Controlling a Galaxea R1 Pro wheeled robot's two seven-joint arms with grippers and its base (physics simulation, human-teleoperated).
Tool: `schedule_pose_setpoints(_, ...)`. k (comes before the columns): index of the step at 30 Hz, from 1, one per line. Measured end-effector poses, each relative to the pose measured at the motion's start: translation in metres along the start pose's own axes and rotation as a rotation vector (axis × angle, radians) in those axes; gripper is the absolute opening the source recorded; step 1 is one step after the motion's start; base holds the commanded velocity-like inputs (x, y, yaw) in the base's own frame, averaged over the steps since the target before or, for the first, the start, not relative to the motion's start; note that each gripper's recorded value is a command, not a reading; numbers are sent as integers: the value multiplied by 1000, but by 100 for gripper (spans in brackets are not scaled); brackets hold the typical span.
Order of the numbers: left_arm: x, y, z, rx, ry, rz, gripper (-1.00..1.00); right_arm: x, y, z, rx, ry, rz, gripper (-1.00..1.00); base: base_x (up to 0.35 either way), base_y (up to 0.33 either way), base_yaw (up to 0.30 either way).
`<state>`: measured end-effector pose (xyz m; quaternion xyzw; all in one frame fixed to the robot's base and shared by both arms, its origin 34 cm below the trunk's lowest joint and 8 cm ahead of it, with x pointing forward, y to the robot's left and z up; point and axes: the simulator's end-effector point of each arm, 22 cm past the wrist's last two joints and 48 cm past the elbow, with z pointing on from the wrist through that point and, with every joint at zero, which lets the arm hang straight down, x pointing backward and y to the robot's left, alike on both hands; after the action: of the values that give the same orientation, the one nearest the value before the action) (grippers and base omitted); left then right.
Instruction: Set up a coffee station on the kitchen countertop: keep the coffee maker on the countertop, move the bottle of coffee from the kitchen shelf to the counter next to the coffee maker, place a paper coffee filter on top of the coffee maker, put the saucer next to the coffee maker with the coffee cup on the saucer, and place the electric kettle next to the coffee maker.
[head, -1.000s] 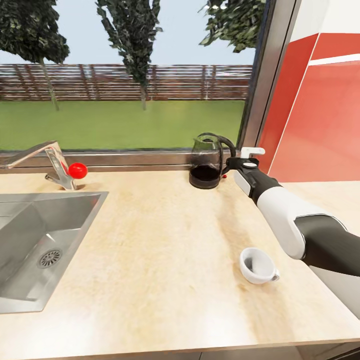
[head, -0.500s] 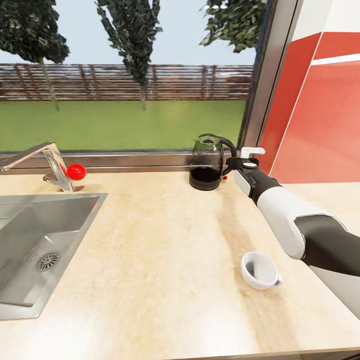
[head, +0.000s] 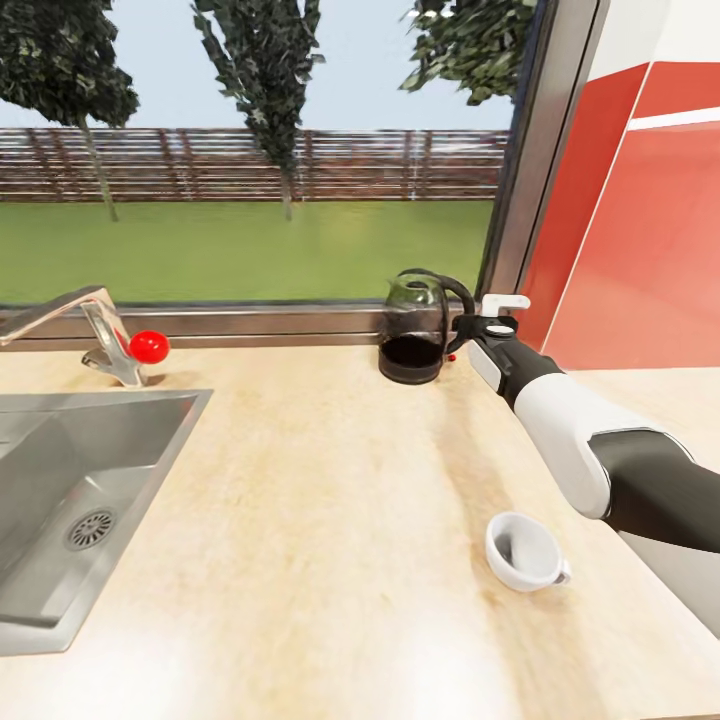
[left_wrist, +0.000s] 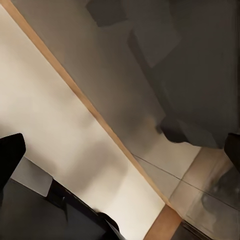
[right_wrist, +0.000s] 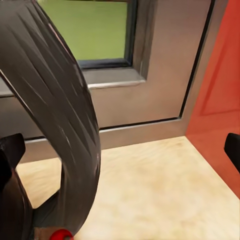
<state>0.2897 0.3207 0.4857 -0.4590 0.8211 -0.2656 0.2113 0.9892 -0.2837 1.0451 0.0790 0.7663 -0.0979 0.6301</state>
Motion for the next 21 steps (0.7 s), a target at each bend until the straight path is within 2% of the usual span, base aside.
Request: schedule_pose_setpoints(21,0,0,0,0,0,0,100,0,0,0,0,0,0,100,27,0,0)
